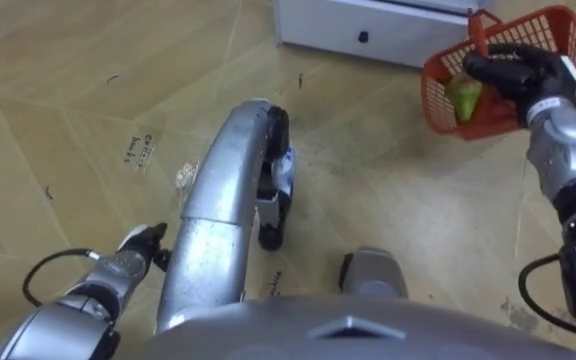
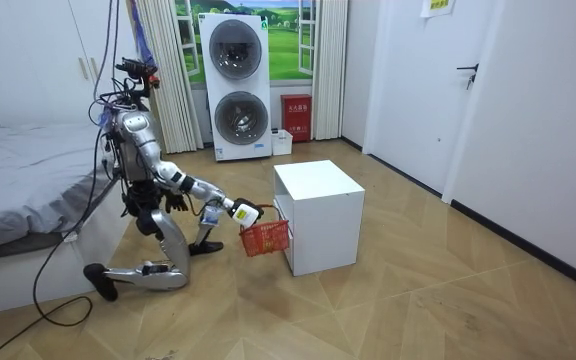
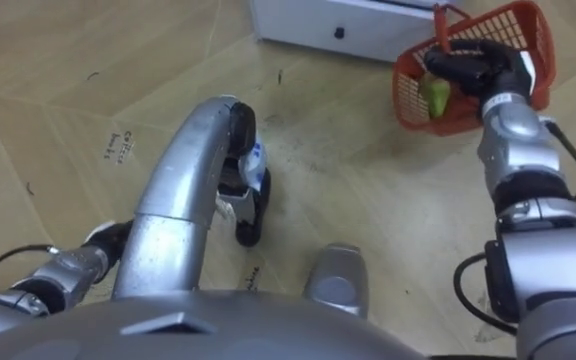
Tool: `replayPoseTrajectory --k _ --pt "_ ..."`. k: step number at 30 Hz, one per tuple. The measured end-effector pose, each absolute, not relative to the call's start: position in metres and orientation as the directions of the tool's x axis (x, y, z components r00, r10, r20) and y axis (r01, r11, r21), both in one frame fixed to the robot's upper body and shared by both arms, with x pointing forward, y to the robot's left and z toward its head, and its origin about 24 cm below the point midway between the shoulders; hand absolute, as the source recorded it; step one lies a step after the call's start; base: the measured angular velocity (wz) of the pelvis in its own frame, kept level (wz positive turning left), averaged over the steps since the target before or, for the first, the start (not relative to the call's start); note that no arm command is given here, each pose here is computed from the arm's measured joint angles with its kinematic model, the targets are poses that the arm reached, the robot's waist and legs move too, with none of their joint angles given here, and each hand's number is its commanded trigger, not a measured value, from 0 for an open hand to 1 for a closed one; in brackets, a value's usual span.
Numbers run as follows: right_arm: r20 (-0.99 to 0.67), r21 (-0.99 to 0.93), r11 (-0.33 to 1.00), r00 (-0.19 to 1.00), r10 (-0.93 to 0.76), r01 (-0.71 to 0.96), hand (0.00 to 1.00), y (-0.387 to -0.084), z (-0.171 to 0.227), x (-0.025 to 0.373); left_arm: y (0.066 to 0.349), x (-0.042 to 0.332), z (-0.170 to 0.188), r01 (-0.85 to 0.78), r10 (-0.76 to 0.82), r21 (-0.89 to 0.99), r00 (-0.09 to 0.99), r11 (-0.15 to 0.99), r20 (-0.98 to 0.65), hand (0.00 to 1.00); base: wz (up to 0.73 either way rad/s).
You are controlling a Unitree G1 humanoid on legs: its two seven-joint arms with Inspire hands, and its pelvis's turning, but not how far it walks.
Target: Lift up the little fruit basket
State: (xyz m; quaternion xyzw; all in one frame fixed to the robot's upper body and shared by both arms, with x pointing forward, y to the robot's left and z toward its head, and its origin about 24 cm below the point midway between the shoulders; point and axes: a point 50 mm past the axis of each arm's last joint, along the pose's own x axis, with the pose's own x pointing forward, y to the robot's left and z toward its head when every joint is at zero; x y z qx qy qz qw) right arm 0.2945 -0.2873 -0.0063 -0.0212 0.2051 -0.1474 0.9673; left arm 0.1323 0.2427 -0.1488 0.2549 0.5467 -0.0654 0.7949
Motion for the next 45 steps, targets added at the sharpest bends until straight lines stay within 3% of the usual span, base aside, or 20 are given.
replayPoseTrajectory --k 9,18,29,45 --pt "-0.285 -0.023 0.982 0.941 -0.185 0.186 1.00 -0.252 0.015 0.310 0.250 0.095 -0.156 0.327 0.255 0.356 0.313 0.875 -0.915 0.00 -0.28" --pt "-0.155 -0.006 0.997 0.985 -0.079 0.079 1.00 -0.225 0.034 0.300 0.259 0.080 -0.155 0.277 0.346 0.436 0.319 0.856 -0.883 0.00 -0.27" --pt "-0.090 0.094 0.991 0.992 -0.084 0.092 1.00 -0.224 0.045 0.286 0.249 0.044 -0.160 0.304 0.345 0.423 0.280 0.854 -0.896 0.00 -0.08" --pt "-0.042 0.110 0.993 0.999 -0.034 0.039 1.00 -0.214 0.054 0.281 0.241 0.041 -0.162 0.347 0.309 0.395 0.278 0.850 -0.910 0.00 0.02"
